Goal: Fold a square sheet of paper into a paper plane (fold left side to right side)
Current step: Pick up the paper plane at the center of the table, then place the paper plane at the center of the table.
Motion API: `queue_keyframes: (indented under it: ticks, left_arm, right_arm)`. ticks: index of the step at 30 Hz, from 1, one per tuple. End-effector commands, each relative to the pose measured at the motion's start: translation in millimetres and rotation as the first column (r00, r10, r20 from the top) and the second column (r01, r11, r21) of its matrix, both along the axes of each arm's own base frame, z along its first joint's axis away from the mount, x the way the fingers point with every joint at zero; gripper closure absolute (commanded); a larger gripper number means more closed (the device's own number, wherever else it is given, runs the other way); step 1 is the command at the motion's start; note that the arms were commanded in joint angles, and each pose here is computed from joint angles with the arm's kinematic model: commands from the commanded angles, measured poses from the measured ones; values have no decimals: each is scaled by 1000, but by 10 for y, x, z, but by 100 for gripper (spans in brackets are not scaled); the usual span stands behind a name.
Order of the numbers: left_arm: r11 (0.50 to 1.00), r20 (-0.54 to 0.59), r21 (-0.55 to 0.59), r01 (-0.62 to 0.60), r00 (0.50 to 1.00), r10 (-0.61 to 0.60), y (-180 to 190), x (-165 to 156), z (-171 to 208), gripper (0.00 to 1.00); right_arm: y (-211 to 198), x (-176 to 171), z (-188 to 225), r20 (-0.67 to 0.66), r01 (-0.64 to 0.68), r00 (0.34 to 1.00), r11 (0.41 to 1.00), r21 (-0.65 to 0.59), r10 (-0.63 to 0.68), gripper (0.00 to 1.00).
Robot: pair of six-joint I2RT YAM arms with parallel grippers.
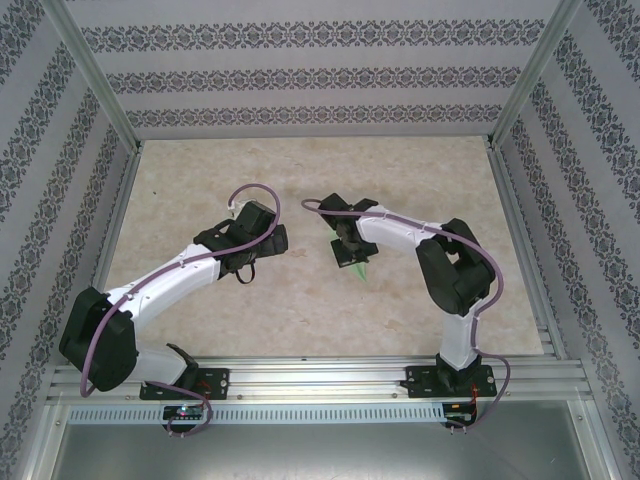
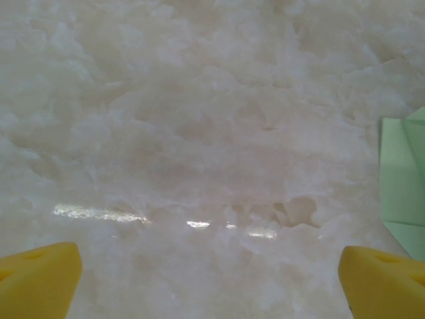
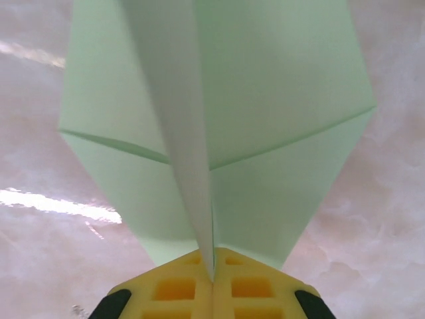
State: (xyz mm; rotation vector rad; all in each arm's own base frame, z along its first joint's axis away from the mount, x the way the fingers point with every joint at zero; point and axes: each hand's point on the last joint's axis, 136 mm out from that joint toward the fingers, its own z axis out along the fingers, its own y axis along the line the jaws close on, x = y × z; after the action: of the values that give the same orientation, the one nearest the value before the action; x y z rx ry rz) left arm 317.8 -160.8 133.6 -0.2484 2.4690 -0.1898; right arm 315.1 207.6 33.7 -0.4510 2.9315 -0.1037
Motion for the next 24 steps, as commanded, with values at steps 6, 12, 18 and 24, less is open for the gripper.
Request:
queue_keyframes:
  ticks: [6, 12, 18, 24]
  left_arm:
    - [1000, 21, 19, -19, 1000, 19, 112, -53, 102, 0]
    - [1000, 16, 15, -15, 1000, 14, 119, -83, 84, 0]
    - [1000, 12, 11, -12, 1000, 12, 127, -113, 66, 0]
    - [1000, 12, 2, -13, 1000, 13, 124, -123, 70, 0]
  right_arm:
    - [181, 376, 307, 16, 119, 992, 961, 249, -127, 96]
    - [241, 698, 157, -46, 193, 981, 943, 271, -187, 95]
    - [216, 857, -19, -65, 212, 977, 952, 222, -203, 94]
    - [185, 877, -113, -74, 209, 977, 960, 184, -198, 91]
